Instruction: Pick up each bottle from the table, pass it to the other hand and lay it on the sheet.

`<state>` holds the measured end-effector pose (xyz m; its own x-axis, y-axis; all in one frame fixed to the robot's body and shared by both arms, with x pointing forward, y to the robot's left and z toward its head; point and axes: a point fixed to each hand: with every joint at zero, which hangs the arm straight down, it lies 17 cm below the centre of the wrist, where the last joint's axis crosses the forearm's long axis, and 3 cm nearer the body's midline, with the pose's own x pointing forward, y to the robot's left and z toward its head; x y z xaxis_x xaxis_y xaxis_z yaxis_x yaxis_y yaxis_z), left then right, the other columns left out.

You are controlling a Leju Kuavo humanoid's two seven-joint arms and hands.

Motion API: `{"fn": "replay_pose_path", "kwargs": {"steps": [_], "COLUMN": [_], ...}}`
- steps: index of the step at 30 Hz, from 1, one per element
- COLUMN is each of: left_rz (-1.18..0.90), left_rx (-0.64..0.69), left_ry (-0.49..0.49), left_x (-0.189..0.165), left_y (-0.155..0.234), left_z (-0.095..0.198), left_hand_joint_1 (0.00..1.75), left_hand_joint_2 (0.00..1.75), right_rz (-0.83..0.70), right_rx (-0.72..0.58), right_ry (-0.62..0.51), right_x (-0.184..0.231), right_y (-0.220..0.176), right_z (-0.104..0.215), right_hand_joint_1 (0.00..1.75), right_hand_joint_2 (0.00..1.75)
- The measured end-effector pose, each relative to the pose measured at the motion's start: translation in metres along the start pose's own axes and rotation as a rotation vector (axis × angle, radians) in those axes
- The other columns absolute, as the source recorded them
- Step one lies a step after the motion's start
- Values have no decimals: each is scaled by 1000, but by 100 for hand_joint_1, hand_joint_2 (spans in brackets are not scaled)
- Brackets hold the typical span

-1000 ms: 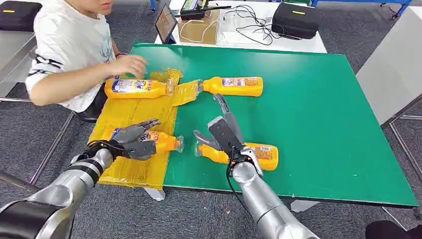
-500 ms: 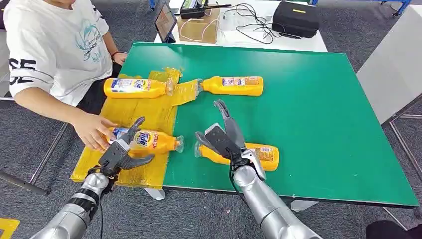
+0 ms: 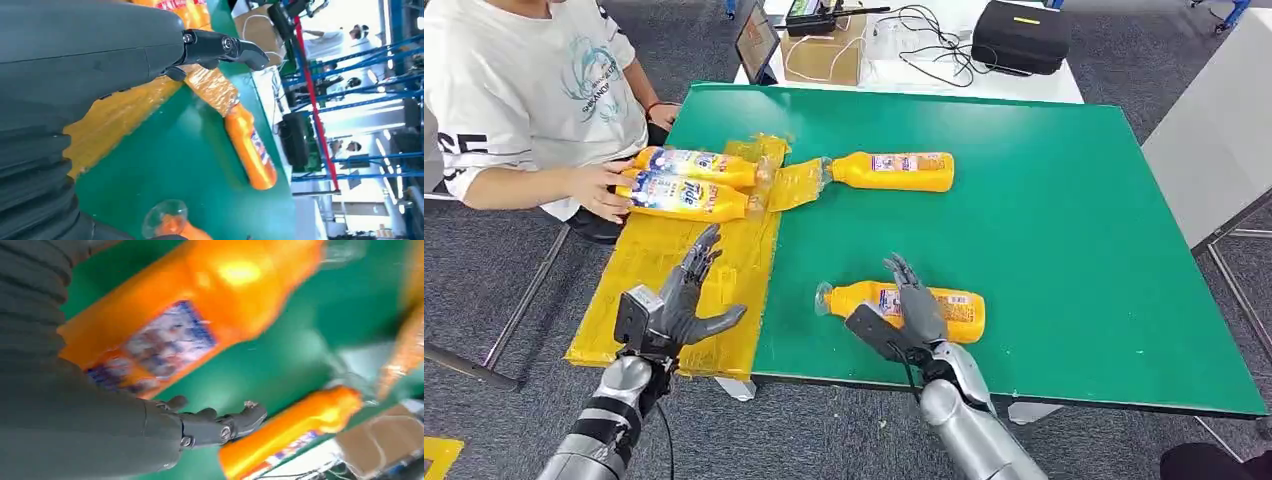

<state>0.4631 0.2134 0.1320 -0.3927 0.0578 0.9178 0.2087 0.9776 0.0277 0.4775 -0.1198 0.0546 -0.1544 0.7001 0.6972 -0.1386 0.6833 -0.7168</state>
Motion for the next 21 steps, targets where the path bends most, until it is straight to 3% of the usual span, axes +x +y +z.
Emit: {"fn": "replay_pose_path", "kwargs": {"steps": [8,16,17,18,21], "left_rz": [82,115,118,119,125], "left_rx": [-20,-55,-60,-64,-75], "left_ry": [-35,-75,-82,-90,-108], "left_x": [13,29,31,34,41], "left_y": [-16,-26,-27,-27,-29], "left_z": [-6,-8,-8,-9,-11], "left_hand_joint_1": [0,0,0,0,0], "left_hand_joint_2": [175,175,175,175,175], "right_rz": [209,415,443,462,493], "right_rx": [33,162,185,204,254], "right_ry": [47,80,81,83,87], "right_x": [-35,-61,-64,-66,-72], "right_y": [-18,-22,-20,-19,-17], "right_z": [7,0,-2,-4,-12], "right_hand_joint_1": [0,0,10,175,175], "right_hand_joint_2": [175,175,175,175,175]}}
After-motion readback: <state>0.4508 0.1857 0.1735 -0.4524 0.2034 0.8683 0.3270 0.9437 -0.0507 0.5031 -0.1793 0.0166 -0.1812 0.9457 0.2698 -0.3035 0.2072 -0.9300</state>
